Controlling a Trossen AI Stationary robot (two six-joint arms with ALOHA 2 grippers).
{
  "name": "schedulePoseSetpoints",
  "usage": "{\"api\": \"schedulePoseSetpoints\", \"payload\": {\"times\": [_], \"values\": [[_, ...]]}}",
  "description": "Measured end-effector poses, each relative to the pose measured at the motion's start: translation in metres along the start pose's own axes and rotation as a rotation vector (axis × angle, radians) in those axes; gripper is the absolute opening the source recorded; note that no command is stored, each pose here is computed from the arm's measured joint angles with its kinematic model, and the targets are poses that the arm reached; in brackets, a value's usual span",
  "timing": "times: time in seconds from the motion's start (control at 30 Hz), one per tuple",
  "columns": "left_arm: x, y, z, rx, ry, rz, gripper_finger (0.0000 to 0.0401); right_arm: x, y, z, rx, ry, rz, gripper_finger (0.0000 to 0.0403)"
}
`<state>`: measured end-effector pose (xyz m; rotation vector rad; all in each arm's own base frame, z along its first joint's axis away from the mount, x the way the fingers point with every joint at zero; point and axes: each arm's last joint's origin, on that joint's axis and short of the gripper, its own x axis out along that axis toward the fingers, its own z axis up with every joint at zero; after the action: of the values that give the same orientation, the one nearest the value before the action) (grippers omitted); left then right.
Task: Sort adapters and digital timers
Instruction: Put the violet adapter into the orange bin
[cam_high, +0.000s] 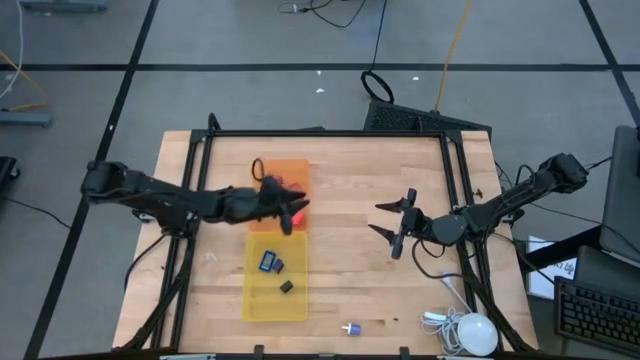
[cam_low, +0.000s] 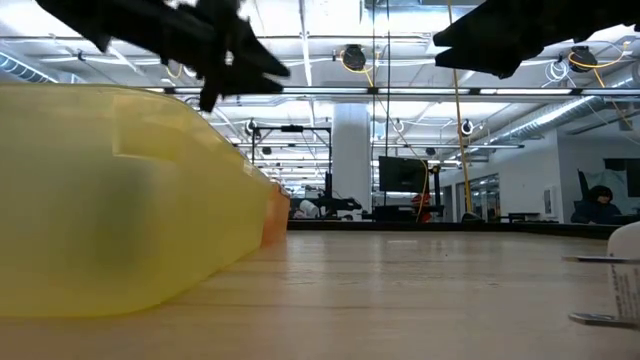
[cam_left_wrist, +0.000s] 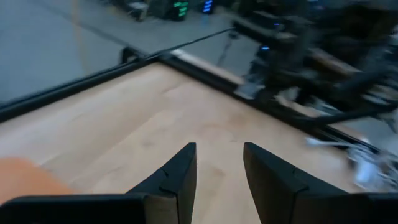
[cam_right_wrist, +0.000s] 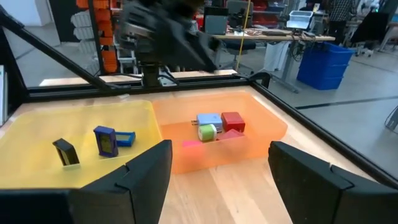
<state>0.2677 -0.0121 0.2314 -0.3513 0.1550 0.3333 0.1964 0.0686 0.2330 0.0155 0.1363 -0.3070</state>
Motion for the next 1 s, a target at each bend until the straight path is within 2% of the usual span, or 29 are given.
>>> {"api": "schedulePoseSetpoints", "payload": {"times": [0.2,0.37,0.47,0.6,0.77,0.87,1.0], "values": [[-0.028,-0.038,-0.008,0.105,-0.021,-0.088,0.0131,0.000,0.000,0.000,0.012,0.002,0.000,0.0254],[-0.049,-0.061,-0.020,0.175,-0.063,-0.029,0.0131,0.000,0.000,-0.001,0.122,0.007,0.011,0.0254],[-0.060,-0.071,-0.024,0.208,-0.103,0.031,0.0131,0.000,0.003,0.000,0.132,0.020,0.105,0.0254],[-0.068,-0.076,-0.028,0.236,-0.122,0.071,0.0131,0.001,0.010,0.003,0.132,0.005,0.298,0.0254],[-0.069,-0.076,-0.028,0.245,-0.124,0.083,0.0131,0.004,0.036,0.001,0.083,-0.089,0.555,0.0254],[-0.067,-0.074,-0.027,0.244,-0.125,0.094,0.0131,0.011,0.059,0.002,-0.015,-0.101,0.595,0.0254],[-0.065,-0.071,-0.027,0.242,-0.117,0.110,0.0131,0.024,0.093,0.017,-0.090,0.032,0.586,0.0254]]}}
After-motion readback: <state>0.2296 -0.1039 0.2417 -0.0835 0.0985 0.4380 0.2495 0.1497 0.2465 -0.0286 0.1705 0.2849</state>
